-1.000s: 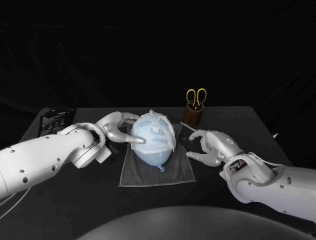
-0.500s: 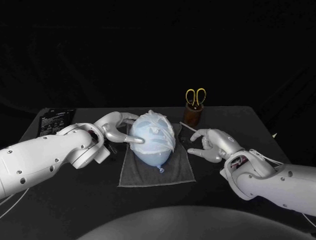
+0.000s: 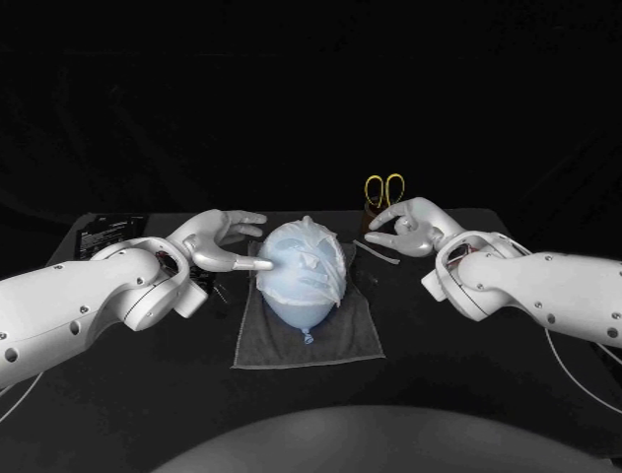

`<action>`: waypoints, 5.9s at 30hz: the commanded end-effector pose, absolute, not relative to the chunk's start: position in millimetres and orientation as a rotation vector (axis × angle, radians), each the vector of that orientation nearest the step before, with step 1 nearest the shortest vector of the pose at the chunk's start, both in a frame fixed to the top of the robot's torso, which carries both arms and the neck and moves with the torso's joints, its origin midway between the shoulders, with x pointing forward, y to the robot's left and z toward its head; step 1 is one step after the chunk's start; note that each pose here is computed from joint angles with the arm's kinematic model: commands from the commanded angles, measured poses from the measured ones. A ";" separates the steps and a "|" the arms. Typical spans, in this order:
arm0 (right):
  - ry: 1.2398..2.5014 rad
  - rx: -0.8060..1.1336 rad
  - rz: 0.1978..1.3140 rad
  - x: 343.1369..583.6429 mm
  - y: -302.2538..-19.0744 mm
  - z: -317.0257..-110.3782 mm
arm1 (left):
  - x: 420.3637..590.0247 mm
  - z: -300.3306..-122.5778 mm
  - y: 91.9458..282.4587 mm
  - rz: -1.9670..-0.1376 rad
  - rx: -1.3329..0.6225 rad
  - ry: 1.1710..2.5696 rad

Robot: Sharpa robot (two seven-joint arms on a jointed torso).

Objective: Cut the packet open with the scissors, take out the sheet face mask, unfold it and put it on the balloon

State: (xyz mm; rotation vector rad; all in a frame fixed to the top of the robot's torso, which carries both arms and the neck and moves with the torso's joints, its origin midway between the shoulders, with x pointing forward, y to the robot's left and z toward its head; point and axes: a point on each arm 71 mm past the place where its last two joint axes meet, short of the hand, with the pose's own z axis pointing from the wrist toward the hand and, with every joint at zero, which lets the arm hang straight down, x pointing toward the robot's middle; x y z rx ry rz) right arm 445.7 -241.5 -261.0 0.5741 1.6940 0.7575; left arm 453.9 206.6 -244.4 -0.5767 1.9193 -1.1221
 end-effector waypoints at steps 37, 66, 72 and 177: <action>2.019 0.684 1.041 487.6 -200.1 -260.9 | 429.9 -254.4 242.5 -1.069 -0.425 1.980; 2.029 0.663 1.038 488.0 -197.1 -261.5 | 428.9 -283.3 228.7 -0.770 -0.480 2.071; 2.025 0.661 1.041 488.2 -195.6 -261.2 | 428.9 -283.9 221.7 -0.783 -0.470 2.078; 1.787 0.617 0.935 496.3 -197.8 -246.5 | 428.8 -288.4 204.1 -0.769 -0.531 2.130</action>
